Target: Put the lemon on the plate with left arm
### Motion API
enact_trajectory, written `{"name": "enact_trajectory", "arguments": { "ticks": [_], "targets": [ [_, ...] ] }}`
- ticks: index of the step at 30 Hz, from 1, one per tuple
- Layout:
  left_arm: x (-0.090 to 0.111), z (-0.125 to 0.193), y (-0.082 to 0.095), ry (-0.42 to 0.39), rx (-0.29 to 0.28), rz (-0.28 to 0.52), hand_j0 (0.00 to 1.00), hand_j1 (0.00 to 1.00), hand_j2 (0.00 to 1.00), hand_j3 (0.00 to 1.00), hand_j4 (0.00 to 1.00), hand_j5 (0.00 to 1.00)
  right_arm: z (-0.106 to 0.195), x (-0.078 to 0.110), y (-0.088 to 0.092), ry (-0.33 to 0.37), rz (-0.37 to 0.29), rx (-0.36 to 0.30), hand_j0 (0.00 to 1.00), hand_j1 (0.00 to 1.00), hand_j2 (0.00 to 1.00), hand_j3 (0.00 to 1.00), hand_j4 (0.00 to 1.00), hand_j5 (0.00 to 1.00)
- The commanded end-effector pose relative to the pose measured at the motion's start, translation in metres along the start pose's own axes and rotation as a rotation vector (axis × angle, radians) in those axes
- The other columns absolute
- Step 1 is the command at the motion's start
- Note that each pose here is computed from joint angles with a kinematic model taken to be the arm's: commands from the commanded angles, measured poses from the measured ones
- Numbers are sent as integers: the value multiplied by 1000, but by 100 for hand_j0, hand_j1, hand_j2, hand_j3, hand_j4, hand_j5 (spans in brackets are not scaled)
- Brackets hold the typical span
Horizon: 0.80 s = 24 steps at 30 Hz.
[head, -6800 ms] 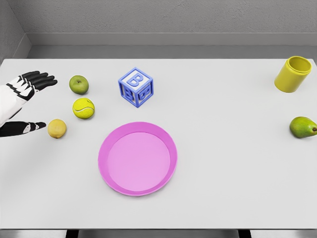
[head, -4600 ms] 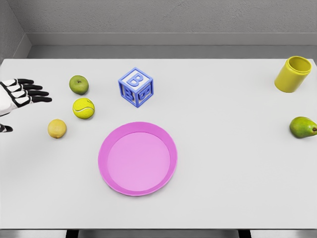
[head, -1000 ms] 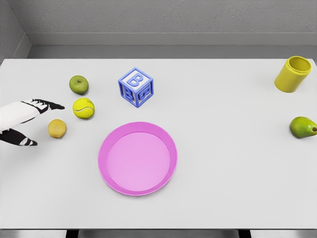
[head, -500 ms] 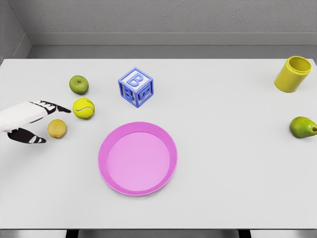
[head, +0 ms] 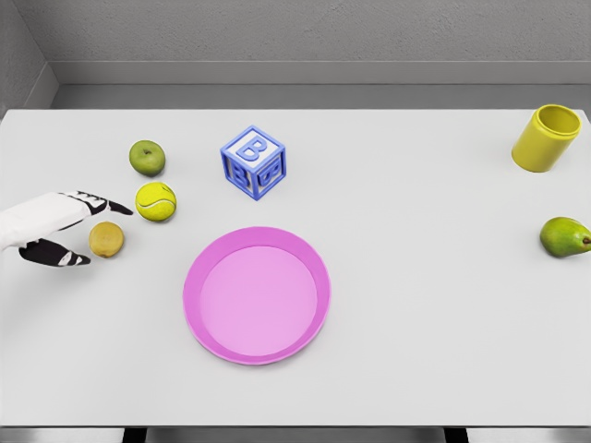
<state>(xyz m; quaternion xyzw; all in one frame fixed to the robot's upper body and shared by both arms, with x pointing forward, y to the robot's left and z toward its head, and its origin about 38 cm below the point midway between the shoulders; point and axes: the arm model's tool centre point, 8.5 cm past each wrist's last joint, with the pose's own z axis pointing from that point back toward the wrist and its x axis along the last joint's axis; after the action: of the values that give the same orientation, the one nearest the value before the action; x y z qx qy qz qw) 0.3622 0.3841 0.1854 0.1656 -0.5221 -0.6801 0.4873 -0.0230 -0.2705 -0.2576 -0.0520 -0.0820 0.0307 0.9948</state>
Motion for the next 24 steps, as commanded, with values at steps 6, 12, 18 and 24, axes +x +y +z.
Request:
{"name": "enact_trajectory", "arguments": {
  "ticks": [6, 12, 18, 24],
  "targets": [
    [-3, -3, -4, 4, 2, 15, 86, 86, 86, 86, 86, 86, 0, 0, 0, 0, -1, 0, 100, 100, 100, 100, 100, 100],
    [-4, -16, -8, -3, -18, 21, 86, 86, 86, 86, 86, 86, 0, 0, 0, 0, -1, 0, 100, 100, 100, 100, 100, 100],
    [-4, -19, -10, -3, -19, 26, 86, 86, 86, 86, 86, 86, 0, 0, 0, 0, -1, 0, 100, 100, 100, 100, 100, 100],
    [-4, -19, -10, -2, -21, 27, 86, 86, 86, 86, 86, 86, 0, 0, 0, 0, -1, 0, 100, 100, 100, 100, 100, 100]
  ]
}}
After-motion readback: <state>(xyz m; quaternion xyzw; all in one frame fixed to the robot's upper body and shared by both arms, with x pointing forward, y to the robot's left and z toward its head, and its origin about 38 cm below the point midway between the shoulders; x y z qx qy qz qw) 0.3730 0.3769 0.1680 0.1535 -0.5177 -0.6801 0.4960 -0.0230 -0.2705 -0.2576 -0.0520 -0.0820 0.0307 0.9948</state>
